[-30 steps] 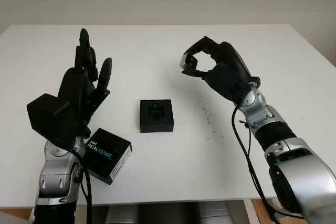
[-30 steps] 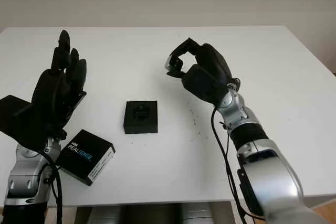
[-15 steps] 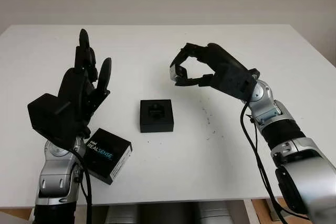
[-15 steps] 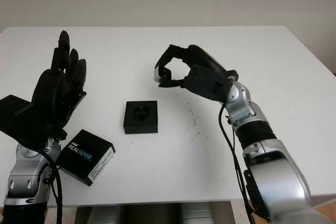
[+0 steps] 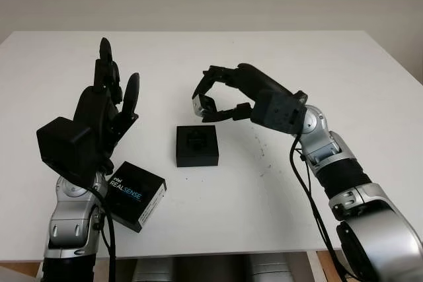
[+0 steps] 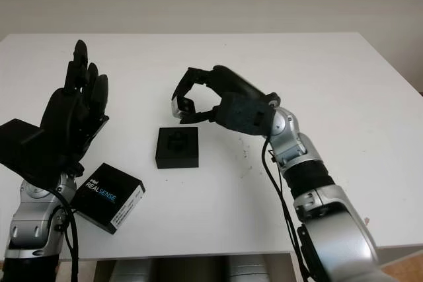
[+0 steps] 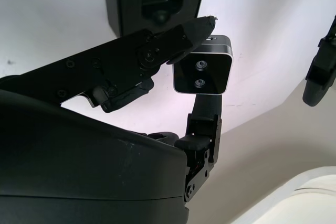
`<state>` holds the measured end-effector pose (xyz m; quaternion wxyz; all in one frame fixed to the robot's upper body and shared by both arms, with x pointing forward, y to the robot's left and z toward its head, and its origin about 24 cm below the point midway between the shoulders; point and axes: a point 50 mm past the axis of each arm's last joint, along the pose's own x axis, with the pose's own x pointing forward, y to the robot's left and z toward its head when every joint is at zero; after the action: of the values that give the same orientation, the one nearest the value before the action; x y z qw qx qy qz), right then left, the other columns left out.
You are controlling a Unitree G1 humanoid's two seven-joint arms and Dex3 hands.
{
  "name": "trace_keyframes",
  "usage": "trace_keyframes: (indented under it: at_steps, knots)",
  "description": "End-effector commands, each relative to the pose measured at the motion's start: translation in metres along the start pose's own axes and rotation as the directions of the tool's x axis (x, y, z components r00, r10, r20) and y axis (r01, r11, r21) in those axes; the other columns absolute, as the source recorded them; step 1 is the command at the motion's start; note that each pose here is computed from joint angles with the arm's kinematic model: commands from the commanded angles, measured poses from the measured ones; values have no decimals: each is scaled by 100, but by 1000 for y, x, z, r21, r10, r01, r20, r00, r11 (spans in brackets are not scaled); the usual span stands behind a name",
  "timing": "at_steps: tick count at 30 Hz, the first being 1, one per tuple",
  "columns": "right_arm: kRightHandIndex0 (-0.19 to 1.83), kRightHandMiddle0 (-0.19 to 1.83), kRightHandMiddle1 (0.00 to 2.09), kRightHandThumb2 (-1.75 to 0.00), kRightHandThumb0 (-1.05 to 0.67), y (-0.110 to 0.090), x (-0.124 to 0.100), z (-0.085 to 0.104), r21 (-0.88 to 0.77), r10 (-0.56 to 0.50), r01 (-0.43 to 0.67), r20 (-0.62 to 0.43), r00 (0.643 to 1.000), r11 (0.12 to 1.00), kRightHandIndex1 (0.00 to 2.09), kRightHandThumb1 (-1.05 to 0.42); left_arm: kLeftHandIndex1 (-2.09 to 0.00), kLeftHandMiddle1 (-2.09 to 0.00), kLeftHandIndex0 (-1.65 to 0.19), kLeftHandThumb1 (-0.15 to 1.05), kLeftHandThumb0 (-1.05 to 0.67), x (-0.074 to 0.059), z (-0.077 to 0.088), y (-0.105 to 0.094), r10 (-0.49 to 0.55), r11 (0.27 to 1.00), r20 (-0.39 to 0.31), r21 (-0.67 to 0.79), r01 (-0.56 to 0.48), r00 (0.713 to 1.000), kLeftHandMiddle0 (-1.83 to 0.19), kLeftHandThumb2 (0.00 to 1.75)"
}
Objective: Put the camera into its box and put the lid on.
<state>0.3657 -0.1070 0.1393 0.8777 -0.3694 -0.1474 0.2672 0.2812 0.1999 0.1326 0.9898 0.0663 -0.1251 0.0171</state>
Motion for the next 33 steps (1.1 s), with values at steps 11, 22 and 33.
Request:
trace_keyframes:
  at_steps: [11, 22, 33]
  knots:
    - [38, 43, 159, -5, -44, 19, -12, 14, -73, -105, 98, -93, 990, 992, 8, -101, 0, 0, 19, 105, -82, 0, 4, -4, -14, 1000, 27, -11, 15, 1000, 19, 53]
    - [40, 38, 160, -6, -44, 24, -19, 17, -157, -99, 79, -117, 988, 984, 8, -103, 0, 0, 19, 105, -82, 0, 3, -5, -5, 1000, 28, -19, 6, 1000, 19, 52]
    - [41, 38, 167, -5, -46, 29, -17, 18, -162, -10, -10, -124, 992, 987, 7, -103, 0, 0, 19, 105, -82, 0, 3, -5, 6, 1000, 28, -29, -5, 1000, 19, 51]
